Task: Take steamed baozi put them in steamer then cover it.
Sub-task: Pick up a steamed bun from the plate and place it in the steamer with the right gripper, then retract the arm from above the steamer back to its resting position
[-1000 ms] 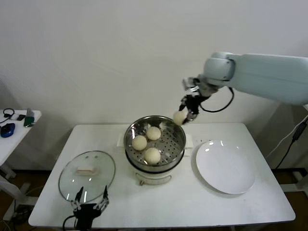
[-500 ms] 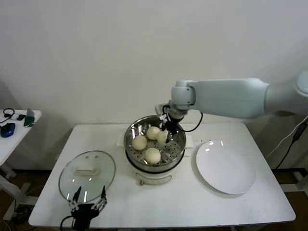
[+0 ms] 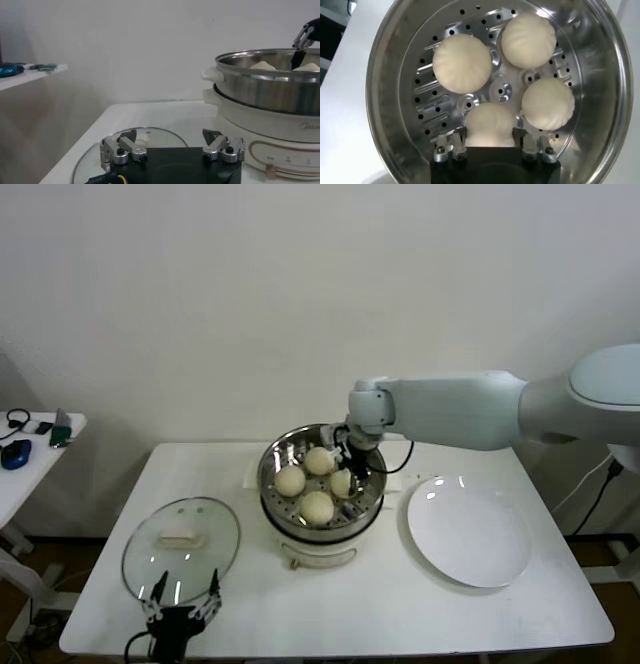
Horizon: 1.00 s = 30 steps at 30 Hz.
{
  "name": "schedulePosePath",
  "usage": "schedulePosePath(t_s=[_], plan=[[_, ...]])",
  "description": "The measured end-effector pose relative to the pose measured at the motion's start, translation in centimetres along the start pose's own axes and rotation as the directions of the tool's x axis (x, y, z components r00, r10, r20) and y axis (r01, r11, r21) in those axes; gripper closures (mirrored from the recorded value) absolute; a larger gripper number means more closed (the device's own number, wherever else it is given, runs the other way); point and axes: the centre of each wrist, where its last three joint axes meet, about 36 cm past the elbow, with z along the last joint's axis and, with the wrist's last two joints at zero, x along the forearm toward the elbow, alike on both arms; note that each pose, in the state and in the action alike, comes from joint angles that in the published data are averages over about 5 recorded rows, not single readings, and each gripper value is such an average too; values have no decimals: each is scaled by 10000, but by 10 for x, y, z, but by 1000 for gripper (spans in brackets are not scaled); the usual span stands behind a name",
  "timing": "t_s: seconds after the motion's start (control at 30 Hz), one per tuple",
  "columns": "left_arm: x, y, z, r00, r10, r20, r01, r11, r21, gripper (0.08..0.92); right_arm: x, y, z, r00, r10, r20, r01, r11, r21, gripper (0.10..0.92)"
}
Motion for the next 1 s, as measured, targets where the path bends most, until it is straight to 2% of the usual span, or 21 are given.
schedulePosePath(t_s=[0.2, 0.4, 0.57, 0.67, 0.77, 0.87, 1.0], plan=[[-1, 1, -4, 10000, 15, 70, -15, 10000, -63, 177, 28, -6, 9, 9994, 53, 330, -49, 9999, -115, 210], [0, 1, -5, 9999, 72, 112, -69, 9997, -220, 177, 81, -9, 41, 9928, 493, 1096, -379, 9939, -1040, 200], [-2, 2, -6, 9997, 168, 158, -163, 9993, -322, 177, 110, 5, 83, 9565, 1821, 2278, -1191, 9569, -2647, 199], [-4, 2, -6, 9995, 260, 183, -252, 9989, -405, 177, 114, 21, 113, 8995, 3231, 2942, -2010, 9038, -3779, 200], [-7, 2, -5, 9992, 361, 199, -350, 9980, -523, 177, 106, 42, 144, 8143, 4797, 3268, -2761, 8154, -5089, 200], [-10, 3, -4, 9987, 451, 241, -435, 9970, -642, 177, 87, 71, 176, 7255, 6152, 3085, -3226, 7000, -6372, 200], [-16, 4, -7, 9976, 571, 403, -540, 9957, -748, 177, 55, 117, 213, 6196, 7454, 2460, -3517, 5437, -7620, 199]])
